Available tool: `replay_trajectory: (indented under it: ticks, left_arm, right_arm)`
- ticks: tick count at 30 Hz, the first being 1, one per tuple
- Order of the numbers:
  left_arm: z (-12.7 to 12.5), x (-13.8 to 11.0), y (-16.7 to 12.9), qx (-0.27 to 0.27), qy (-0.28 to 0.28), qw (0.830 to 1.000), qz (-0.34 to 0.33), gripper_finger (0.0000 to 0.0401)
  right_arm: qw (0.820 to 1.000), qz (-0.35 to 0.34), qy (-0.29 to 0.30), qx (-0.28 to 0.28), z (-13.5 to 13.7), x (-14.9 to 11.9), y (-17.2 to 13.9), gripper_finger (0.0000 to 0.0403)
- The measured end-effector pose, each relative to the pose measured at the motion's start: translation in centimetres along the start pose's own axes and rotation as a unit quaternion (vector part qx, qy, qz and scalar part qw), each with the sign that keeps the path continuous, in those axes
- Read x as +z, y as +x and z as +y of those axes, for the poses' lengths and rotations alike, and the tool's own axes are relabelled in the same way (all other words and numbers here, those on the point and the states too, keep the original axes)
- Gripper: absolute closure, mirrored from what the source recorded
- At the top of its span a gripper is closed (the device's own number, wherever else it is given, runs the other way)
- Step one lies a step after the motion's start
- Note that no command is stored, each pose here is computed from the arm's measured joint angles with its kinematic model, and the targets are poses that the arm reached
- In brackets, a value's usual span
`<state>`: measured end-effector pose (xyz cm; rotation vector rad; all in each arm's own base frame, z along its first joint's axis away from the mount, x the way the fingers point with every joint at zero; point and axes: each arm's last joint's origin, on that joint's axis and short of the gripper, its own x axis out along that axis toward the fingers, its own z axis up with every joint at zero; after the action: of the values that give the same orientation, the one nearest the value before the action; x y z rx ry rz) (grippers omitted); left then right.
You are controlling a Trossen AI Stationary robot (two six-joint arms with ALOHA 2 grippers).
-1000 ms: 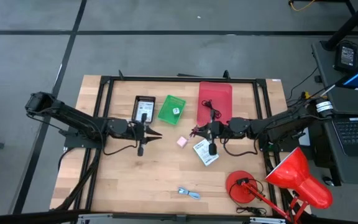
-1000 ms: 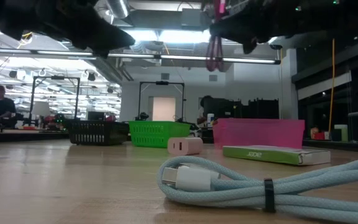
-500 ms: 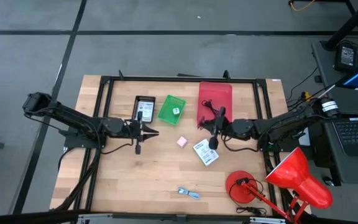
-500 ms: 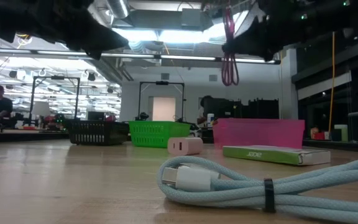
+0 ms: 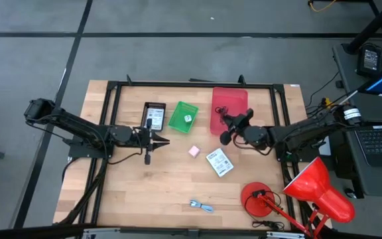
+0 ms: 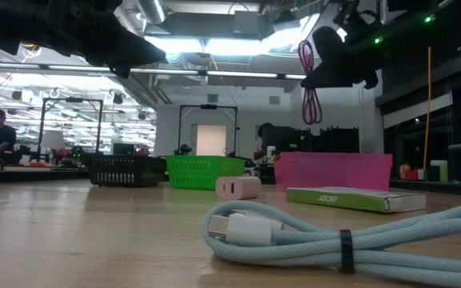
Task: Pick and place items into bin
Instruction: Put the red charger cable into the red bin
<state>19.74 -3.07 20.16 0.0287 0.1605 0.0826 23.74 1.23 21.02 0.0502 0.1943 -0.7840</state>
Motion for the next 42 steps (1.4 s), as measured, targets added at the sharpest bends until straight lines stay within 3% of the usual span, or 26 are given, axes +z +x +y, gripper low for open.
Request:
replay_trajectory:
  ticks: [5,9,17,28,42]
  left_arm:
    - [0.0,0.0,0.0,0.000,-0.003,1.000,0.000,0.0370]
    - [0.0,0.0,0.0,0.000,-0.007,1.000,0.000,0.0368]
    - [0.0,0.0,0.0,0.000,-0.007,1.000,0.000,0.0369]
    - [0.0,0.0,0.0,0.000,-0.005,1.000,0.000,0.0368]
    - [0.0,0.0,0.0,0.000,-0.007,1.000,0.000,0.0369]
  right_arm:
    - [0.999,0.020,0.021,-0.019,-1.2,-0.2,1.2,0.0403]
    - [0.995,0.086,0.044,-0.007,-2.3,-0.1,2.6,0.0403]
    - [0.975,0.212,0.056,-0.036,-4.7,1.8,4.2,0.0403]
    - [0.949,0.297,0.086,-0.059,-7.2,3.8,4.9,0.0403]
    - [0.929,0.354,0.082,-0.072,-7.2,1.1,6.4,0.0403]
